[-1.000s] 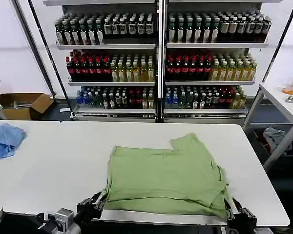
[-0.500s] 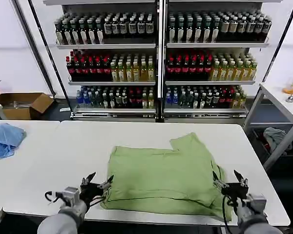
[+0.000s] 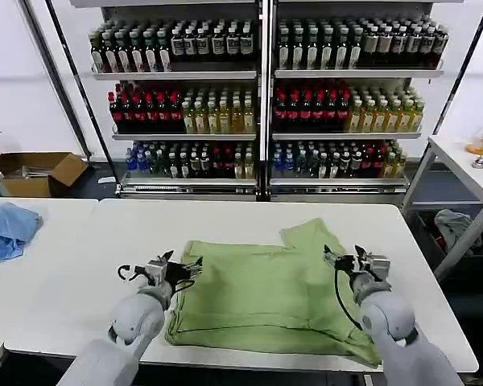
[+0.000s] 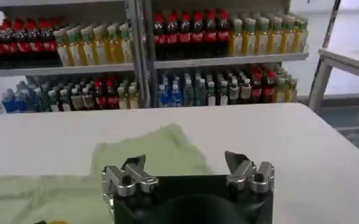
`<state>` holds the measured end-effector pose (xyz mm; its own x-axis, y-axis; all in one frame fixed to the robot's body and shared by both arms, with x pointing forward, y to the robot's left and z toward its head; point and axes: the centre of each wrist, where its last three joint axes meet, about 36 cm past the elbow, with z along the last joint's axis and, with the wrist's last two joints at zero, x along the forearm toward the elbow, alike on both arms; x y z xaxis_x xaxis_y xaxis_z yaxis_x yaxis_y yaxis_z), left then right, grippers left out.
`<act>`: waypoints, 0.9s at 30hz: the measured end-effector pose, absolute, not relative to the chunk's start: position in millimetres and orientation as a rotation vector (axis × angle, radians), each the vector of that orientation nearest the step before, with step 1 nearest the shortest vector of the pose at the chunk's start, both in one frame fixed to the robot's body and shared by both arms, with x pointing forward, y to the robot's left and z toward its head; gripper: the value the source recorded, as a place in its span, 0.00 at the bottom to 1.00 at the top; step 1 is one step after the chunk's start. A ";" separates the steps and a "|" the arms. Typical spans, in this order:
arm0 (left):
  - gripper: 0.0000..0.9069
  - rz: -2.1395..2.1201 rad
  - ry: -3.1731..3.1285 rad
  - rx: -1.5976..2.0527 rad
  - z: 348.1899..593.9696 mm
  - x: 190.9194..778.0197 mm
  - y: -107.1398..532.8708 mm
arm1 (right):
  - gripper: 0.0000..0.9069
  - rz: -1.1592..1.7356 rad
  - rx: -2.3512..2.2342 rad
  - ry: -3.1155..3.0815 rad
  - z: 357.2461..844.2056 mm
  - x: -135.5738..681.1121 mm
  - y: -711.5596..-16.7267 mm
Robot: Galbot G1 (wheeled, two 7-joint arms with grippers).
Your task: Fold and organize the clothes.
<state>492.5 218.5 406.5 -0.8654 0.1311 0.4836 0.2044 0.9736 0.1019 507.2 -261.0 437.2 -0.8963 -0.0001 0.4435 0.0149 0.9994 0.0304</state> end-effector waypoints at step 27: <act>0.04 -0.244 -2.550 -0.194 384.7 556.1 205.1 | 0.00 -0.038 -0.012 -2.533 406.9 623.7 -248.1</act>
<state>556.1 205.1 384.7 -0.8300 0.0866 0.5511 0.1896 0.9729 0.1327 623.7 -248.1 406.9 -0.8204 -0.0003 0.5717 0.0169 0.9995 0.0249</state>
